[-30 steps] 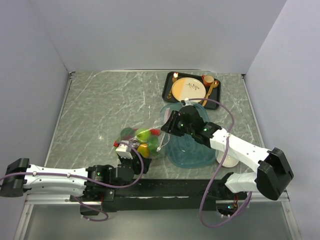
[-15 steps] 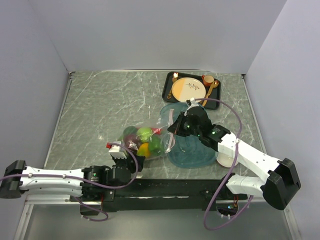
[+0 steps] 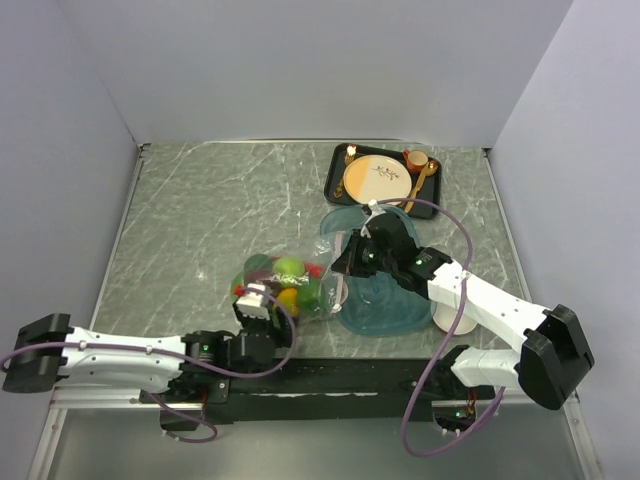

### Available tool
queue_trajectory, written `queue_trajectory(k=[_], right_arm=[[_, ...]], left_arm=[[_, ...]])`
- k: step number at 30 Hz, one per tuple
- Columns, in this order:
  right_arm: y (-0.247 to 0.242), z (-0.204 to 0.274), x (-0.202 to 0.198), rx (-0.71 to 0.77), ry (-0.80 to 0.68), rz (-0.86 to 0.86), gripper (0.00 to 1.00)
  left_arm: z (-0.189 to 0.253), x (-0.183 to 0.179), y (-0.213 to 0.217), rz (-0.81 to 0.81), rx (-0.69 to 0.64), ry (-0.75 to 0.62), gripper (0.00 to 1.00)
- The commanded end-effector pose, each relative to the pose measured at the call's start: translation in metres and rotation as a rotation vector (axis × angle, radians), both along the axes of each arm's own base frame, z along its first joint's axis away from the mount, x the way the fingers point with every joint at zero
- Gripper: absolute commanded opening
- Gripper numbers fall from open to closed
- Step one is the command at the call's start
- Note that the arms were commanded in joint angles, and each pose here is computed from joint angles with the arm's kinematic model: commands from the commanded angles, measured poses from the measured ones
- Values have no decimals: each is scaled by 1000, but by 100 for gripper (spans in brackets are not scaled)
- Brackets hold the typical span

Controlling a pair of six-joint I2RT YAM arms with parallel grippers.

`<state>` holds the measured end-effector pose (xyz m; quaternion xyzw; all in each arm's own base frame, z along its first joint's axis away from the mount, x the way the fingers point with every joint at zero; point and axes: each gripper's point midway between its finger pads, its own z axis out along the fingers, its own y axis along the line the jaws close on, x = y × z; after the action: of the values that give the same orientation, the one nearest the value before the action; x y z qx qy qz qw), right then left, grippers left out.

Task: Place the food in the zip-top bag and seal the zipper
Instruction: Adjust the zipper food storage bag at the center of the board.

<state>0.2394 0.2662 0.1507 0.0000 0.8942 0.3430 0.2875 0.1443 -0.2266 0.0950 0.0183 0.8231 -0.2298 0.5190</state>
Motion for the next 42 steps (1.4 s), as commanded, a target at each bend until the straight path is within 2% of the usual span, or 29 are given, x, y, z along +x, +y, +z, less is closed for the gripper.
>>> queue_trajectory(k=[1, 6, 12, 15, 16, 21, 25, 29, 35, 37, 42], right_arm=[[7, 18, 5, 23, -38, 6, 1], [7, 18, 5, 23, -34, 7, 3], [6, 20, 5, 25, -37, 0, 4], [4, 22, 4, 31, -41, -8, 4], [3, 24, 3, 37, -45, -11, 4], [3, 30, -2, 61, -52, -2, 5], [6, 28, -4, 70, -43, 10, 5], [8, 29, -4, 83, -41, 12, 5], [15, 30, -4, 92, -32, 29, 5], [17, 30, -4, 91, -30, 33, 6], [21, 30, 0, 91, -28, 34, 7]], left_arm=[[47, -1, -41, -106, -62, -87, 81], [65, -2, -57, -167, -81, -139, 82], [67, -3, -61, -149, -95, -107, 81], [53, 4, -39, -42, -66, -68, 81], [43, 5, -26, -14, -17, -58, 82], [15, 10, 17, 121, -42, -9, 79], [15, 11, 26, 110, -164, 6, 78], [17, 15, 34, 150, -221, 30, 75], [8, 35, 41, 212, -167, 77, 78], [7, 49, 39, 215, -193, 104, 79], [16, 77, 53, 260, -172, 60, 80]])
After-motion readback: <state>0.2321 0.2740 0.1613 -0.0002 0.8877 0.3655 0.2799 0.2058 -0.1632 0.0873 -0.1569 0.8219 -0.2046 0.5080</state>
